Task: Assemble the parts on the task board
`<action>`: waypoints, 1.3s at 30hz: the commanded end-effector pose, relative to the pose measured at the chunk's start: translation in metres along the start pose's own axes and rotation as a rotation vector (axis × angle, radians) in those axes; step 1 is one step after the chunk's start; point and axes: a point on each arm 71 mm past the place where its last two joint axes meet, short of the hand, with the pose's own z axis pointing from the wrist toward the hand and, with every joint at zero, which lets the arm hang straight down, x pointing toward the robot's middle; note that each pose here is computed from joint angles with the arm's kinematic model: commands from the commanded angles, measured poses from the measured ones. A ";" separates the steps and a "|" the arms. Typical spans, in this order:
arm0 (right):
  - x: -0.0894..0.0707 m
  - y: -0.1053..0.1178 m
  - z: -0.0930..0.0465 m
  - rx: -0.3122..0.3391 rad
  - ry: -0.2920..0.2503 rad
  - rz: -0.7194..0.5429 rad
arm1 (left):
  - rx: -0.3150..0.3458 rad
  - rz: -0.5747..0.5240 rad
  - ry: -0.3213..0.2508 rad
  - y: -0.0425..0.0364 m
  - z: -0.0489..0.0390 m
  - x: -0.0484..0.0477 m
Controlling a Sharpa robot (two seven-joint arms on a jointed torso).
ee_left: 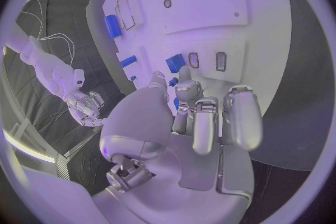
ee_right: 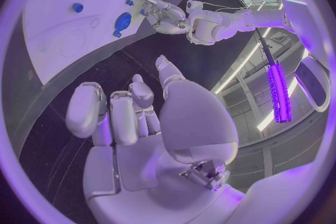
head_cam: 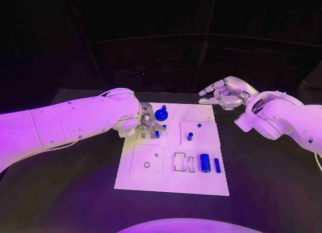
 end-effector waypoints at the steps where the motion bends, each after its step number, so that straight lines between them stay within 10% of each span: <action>1: 0.000 0.001 0.001 -0.005 0.010 -0.002 | -0.011 0.017 0.016 0.0003 0.0000 0.0001; 39: 0.003 0.000 0.003 0.008 0.032 0.001 | 0.002 0.017 0.009 -0.0041 0.0027 0.0030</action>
